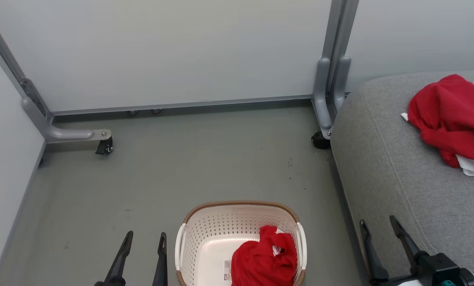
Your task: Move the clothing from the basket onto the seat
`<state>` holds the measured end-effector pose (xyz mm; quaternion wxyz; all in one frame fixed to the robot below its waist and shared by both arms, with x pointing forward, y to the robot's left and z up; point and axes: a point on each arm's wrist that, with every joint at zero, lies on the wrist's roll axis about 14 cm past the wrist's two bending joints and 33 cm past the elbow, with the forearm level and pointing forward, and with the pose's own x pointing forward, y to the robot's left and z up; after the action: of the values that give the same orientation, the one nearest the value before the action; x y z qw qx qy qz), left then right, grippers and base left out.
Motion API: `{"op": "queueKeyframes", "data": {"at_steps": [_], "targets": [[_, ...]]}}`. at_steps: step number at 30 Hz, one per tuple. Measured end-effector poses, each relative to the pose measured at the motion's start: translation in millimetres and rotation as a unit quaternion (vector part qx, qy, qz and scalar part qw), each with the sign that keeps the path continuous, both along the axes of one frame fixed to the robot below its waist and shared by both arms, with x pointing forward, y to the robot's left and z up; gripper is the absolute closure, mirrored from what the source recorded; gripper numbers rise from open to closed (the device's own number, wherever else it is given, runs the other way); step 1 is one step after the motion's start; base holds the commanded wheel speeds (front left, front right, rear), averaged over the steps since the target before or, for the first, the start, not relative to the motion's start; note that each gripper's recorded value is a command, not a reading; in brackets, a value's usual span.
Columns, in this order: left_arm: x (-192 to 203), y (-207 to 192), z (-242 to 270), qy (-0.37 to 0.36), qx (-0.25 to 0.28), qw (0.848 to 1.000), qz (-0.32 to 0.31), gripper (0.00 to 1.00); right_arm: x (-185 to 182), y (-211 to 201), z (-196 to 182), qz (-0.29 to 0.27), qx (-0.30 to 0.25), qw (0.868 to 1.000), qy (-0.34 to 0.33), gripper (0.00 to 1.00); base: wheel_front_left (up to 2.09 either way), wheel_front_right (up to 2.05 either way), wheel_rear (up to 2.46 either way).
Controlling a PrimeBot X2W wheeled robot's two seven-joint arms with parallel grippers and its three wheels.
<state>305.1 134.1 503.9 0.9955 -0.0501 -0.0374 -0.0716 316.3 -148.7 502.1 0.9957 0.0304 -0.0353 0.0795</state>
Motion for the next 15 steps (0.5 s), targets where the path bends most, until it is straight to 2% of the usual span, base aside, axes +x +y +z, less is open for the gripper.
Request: {"op": "queueKeyframes", "data": {"at_steps": [8,15], "targets": [[12,-4,-8,0.015,-0.002,1.000,-0.009,0.00,14,3,-6,0.005,0.000,1.000,0.011,0.00,0.00,0.00,0.00],[55,-17,-5,0.006,0.006,0.999,-0.043,0.00,59,2,12,0.003,-0.004,1.000,-0.020,0.00,0.00,0.00,0.00]]}}
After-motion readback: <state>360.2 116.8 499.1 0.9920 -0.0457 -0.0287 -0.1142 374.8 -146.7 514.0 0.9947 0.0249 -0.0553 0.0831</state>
